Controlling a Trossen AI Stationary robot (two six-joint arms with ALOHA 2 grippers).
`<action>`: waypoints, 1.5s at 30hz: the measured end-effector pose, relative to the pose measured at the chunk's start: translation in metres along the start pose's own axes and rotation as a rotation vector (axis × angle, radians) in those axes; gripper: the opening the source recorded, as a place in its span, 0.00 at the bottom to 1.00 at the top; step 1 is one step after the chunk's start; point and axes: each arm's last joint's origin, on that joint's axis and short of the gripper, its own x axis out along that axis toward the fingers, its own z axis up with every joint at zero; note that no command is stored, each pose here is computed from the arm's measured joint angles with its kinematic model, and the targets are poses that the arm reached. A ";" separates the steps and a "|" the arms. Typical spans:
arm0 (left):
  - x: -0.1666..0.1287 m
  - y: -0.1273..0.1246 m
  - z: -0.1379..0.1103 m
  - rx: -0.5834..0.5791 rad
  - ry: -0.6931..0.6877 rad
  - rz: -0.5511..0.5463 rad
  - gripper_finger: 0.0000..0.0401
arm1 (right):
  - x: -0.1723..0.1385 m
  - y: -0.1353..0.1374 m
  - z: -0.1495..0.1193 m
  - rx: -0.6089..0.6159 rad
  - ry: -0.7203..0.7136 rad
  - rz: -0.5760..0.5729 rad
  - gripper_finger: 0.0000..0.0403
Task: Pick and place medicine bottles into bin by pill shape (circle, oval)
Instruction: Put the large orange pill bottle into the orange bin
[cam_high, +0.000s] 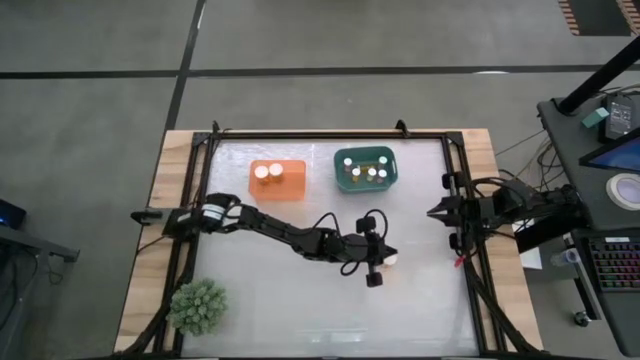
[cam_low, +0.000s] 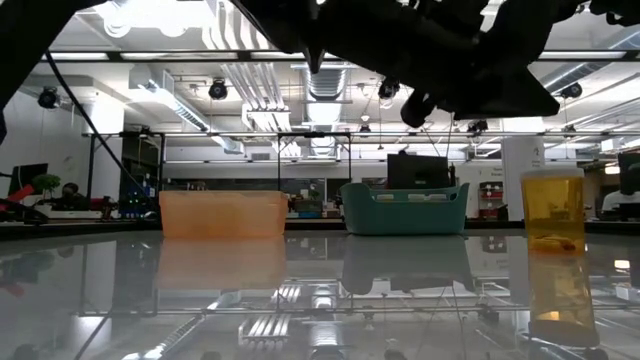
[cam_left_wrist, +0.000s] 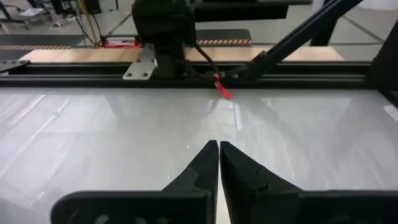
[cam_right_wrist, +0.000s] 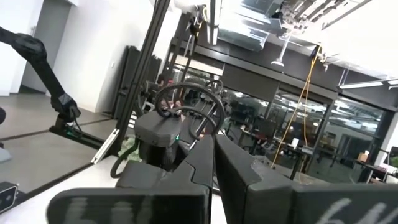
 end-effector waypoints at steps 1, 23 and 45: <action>0.000 0.000 -0.001 0.001 0.003 -0.003 0.00 | 0.000 0.000 0.000 0.000 0.000 0.000 0.02; -0.003 -0.003 -0.017 -0.080 0.052 -0.026 0.74 | 0.000 0.000 -0.002 -0.002 0.015 0.004 0.02; 0.014 -0.006 -0.050 -0.007 0.049 -0.049 0.76 | 0.001 0.000 -0.005 -0.008 0.071 -0.054 0.02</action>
